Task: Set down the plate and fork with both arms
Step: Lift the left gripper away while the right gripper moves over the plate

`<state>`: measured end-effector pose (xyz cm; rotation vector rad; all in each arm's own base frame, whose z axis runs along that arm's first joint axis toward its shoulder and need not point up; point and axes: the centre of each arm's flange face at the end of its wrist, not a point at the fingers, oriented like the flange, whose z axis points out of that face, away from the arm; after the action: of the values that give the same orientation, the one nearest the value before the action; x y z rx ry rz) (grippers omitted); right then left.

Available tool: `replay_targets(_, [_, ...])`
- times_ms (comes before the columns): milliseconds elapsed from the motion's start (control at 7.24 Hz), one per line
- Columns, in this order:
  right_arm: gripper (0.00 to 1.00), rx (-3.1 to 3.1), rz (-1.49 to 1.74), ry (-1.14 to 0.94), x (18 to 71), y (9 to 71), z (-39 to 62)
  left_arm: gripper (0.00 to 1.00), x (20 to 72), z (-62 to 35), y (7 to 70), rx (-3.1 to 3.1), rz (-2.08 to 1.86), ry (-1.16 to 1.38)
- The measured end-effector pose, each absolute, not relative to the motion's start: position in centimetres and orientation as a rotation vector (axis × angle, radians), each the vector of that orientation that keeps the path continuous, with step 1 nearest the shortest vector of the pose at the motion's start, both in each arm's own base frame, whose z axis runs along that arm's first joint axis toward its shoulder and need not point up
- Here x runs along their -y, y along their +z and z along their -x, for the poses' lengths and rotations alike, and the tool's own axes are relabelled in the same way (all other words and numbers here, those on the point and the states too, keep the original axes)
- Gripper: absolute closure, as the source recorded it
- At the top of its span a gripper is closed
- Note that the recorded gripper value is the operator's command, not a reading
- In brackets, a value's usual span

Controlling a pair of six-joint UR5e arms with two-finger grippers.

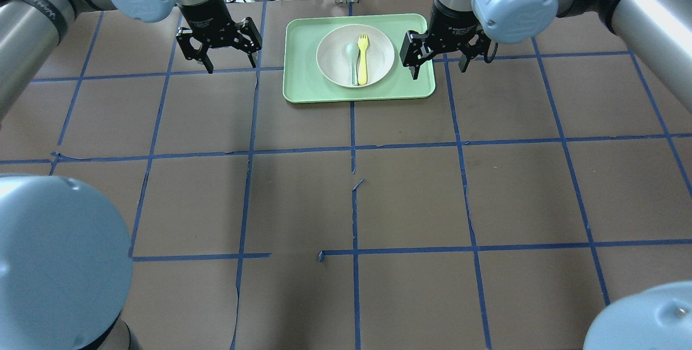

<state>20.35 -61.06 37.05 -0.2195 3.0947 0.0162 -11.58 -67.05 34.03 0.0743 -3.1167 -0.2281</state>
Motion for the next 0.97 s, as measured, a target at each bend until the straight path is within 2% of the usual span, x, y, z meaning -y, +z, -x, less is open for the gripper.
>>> replay_targets(552, [0.00,-3.083,0.168,-0.035,66.7,32.3,-23.9,0.00,60.6,8.2,36.4,3.171,-0.051,-0.301])
replay_targets(691, [0.03,-3.075,0.159,-0.024,67.8,30.0,-25.3,0.00,59.4,8.2,36.4,3.177,-0.049,-0.318])
replay_targets(967, [0.19,-3.046,0.150,-0.025,69.3,26.7,-27.8,0.00,58.2,8.0,35.9,3.201,-0.043,-0.352])
